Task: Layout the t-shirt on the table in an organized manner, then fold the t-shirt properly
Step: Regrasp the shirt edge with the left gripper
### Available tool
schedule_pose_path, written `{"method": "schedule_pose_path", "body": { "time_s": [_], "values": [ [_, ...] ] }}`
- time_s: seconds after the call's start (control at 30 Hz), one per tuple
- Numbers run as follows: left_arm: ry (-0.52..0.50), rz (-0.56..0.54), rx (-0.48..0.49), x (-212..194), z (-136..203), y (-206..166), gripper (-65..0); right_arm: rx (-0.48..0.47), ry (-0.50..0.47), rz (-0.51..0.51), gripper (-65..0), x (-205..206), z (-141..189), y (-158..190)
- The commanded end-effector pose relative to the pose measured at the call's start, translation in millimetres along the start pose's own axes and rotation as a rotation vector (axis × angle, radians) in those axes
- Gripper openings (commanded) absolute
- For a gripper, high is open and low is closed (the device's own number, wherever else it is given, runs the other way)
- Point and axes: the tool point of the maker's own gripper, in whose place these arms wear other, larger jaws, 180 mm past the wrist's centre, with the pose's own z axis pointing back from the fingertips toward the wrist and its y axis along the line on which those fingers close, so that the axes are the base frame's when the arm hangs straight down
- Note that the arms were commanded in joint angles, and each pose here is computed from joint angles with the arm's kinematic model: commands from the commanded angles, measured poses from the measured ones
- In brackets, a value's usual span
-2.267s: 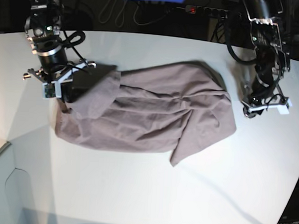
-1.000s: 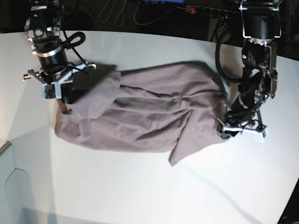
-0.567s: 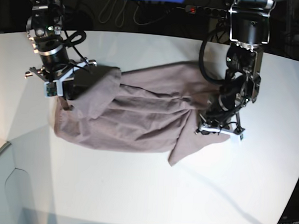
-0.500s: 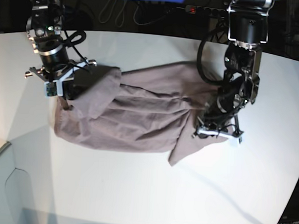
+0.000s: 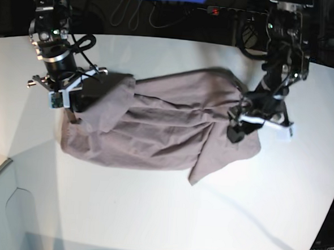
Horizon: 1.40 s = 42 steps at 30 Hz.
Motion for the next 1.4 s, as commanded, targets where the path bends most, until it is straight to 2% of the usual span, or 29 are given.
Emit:
{"method": "schedule_pose_path", "body": {
  "time_s": [0.0, 0.1, 0.23, 0.37, 0.43, 0.9, 1.23, 1.3, 1.37],
  "values": [
    [-0.047, -0.004, 0.021, 13, 9, 11, -19.2, -0.013, -0.055, 0.007, -65.0, 15, 0, -5],
    [-0.036, 0.063, 0.063, 0, 21, 31, -20.3, -0.014, -0.054, 0.006, -65.0, 15, -1, -6],
    [-0.047, 0.171, 0.092, -3, 37, 54, -28.2, -0.013, -0.062, 0.007, -65.0, 18, -3, -5],
    [-0.039, 0.214, 0.115, -7, 35, 66, -36.4, -0.010, -0.065, 0.007, -65.0, 20, -3, -4],
    [-0.044, 0.216, 0.108, -3, 30, 64, -37.8, -0.010, -0.064, 0.007, -65.0, 19, -3, -4],
    [0.012, 0.258, 0.149, -25, 14, 77, -37.8, -0.016, -0.060, 0.006, -65.0, 18, -3, -7],
    [0.044, 0.231, 0.064, -27, -11, 40, -39.0, -0.015, -0.064, 0.006, -65.0, 19, -3, -6],
    [0.048, 0.230, 0.046, -27, -15, 33, -45.3, -0.015, -0.064, 0.006, -65.0, 19, -3, -6],
    [0.041, 0.227, 0.036, -24, -15, 29, -58.4, -0.017, -0.065, 0.008, -65.0, 20, -3, -7]
  ]
}}
